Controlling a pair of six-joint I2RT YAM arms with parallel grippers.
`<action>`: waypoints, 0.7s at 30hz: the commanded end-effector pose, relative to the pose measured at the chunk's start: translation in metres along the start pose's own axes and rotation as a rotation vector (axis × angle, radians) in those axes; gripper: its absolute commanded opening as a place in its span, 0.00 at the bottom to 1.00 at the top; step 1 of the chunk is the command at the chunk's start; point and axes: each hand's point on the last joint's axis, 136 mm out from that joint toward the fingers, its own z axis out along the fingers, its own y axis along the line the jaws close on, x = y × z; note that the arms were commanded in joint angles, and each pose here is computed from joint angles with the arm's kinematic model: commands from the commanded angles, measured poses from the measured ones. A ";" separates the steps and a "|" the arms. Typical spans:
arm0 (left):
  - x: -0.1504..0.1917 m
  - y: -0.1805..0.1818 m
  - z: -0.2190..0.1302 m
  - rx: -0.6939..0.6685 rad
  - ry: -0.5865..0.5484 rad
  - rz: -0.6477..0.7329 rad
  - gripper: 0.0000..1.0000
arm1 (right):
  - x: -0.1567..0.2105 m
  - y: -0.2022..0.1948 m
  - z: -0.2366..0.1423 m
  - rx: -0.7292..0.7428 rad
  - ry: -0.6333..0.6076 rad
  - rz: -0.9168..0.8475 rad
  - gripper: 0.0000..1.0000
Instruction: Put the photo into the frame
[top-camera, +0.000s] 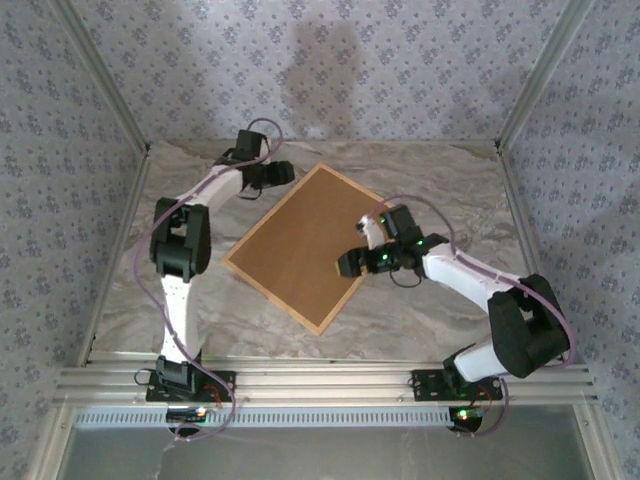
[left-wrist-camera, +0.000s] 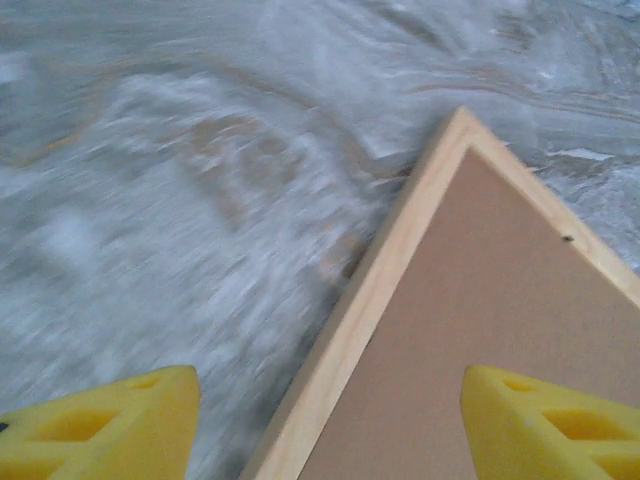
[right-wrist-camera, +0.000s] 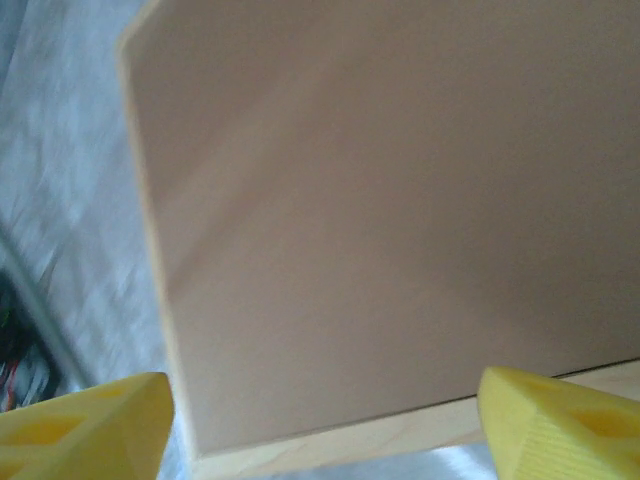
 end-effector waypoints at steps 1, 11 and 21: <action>-0.012 -0.002 -0.058 -0.032 -0.128 -0.042 0.70 | -0.060 -0.053 -0.018 0.177 -0.158 0.038 0.85; 0.109 0.020 -0.120 -0.072 -0.015 -0.173 0.68 | -0.157 -0.206 -0.013 0.486 -0.166 0.171 0.87; 0.195 0.042 -0.151 -0.145 0.171 -0.253 0.68 | -0.146 -0.221 0.027 0.328 -0.021 0.241 0.87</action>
